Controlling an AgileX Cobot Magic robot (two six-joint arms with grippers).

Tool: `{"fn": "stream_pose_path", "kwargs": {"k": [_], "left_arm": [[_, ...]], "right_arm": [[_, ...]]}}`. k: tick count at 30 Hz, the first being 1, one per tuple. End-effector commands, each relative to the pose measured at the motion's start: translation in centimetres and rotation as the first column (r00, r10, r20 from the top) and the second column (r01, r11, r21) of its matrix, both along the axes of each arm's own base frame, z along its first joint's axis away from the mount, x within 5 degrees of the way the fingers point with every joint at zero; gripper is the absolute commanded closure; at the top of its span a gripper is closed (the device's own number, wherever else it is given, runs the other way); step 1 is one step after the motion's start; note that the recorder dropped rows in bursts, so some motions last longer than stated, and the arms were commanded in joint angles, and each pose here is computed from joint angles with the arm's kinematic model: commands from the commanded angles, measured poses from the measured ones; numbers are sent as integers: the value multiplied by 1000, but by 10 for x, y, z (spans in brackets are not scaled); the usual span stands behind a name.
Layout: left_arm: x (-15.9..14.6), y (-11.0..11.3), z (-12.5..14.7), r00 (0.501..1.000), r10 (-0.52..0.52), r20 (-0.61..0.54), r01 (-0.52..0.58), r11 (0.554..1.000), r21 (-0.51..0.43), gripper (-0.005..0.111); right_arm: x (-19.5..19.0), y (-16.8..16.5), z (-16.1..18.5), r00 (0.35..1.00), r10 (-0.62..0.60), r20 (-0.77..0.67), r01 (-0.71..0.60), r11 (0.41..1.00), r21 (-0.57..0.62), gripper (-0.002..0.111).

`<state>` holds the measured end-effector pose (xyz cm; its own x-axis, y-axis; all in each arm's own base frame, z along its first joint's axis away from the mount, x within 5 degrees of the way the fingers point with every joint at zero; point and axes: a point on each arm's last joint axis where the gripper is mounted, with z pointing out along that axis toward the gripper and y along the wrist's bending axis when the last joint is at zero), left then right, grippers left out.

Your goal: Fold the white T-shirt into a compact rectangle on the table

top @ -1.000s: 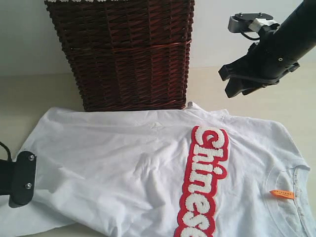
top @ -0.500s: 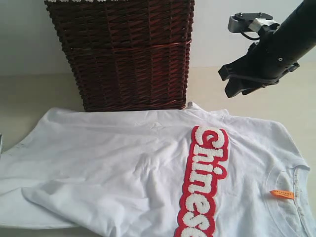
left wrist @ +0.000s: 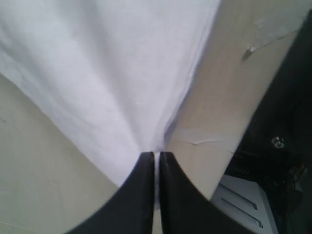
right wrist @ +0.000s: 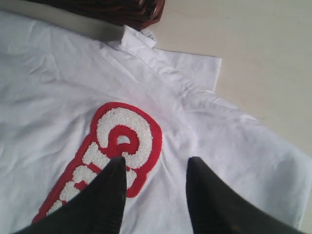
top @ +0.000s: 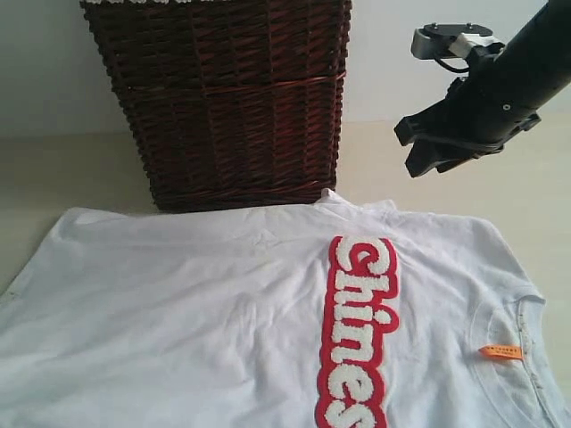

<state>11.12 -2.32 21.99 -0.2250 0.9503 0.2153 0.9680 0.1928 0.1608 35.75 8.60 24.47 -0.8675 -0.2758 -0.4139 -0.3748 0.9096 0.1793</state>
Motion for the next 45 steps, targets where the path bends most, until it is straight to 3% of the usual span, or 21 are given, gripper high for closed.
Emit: {"fn": "stream_pose_path", "kwargs": {"k": [1, 6, 10, 11, 12, 13, 15, 16, 17, 18, 19, 22, 25, 27, 28, 29, 32, 38, 45], "left_arm": [[-1, 1, -1, 1000, -19, -11, 19, 1000, -4, 107], [-5, -13, 0, 998, -32, -59, 23, 989, -149, 107], [4, -36, 14, 1000, -14, 20, 20, 923, -384, 105], [6, -40, 17, 999, -2, 41, 19, 908, -419, 102], [9, -40, 18, 998, -2, 60, 27, 908, -419, 89], [9, -37, 17, 998, -14, 62, 37, 920, -391, 79], [12, -20, 15, 995, 15, 99, 6, 977, -213, 50], [14, -1, 14, 987, 65, 144, -62, 998, -24, 47], [14, 7, 14, 984, 64, 164, -75, 995, 62, 49], [13, 16, 13, 984, 46, 173, -76, 982, 170, 61], [12, 17, 13, 983, 46, 179, -78, 982, 171, 71], [12, 8, 16, 967, 38, 251, -53, 997, 52, 85], [17, -9, 22, 913, 116, 392, -57, 986, -159, 102], [25, -22, 31, 863, 223, 453, -69, 941, -332, 107], [31, -31, 39, 828, 301, 474, -69, 892, -446, 107], [36, -36, 42, 811, 338, 477, -67, 864, -499, 107], [52, -48, 42, 802, 422, 423, -127, 812, -570, 107], [94, -79, -4, 857, 486, 171, -356, 798, -486, 107], [111, -109, -75, 918, 337, -208, -387, 874, -294, 107]], "right_arm": [[0, 1, 4, 1000, 8, 18, -8, 1000, 12, 69], [0, 1, 4, 1000, 10, 17, -11, 1000, 12, 69], [0, 1, 4, 1000, 14, 18, -15, 1000, 11, 69], [0, 1, 4, 1000, 14, 18, -15, 1000, 11, 69], [0, 1, 4, 1000, 15, 16, -15, 1000, 11, 69], [0, 1, 4, 1000, 15, 16, -15, 1000, 11, 69], [0, 1, 4, 1000, 17, 16, -18, 1000, 10, 69], [0, 1, 4, 1000, 23, 18, -24, 1000, 8, 69], [0, 1, 4, 1000, 23, 20, -23, 1000, 8, 69], [0, 1, 4, 1000, 22, 21, -22, 1000, 8, 69], [0, 1, 4, 1000, 22, 21, -22, 1000, 8, 69], [0, 1, 4, 999, 25, 25, -25, 1000, 6, 69], [0, 1, 4, 999, 25, 24, -25, 1000, 8, 69], [0, 1, 4, 999, 25, 24, -25, 1000, 8, 69], [0, 1, 4, 999, 25, 24, -25, 1000, 8, 70], [0, 1, 3, 999, 25, 22, -25, 1000, 8, 71], [1, 2, -4, 1000, 31, -6, -31, 1000, 4, 82], [2, 1, -30, 994, 43, -96, -45, 999, -18, 108], [1, 2, -59, 974, 92, -205, -102, 994, -37, 108]]}}
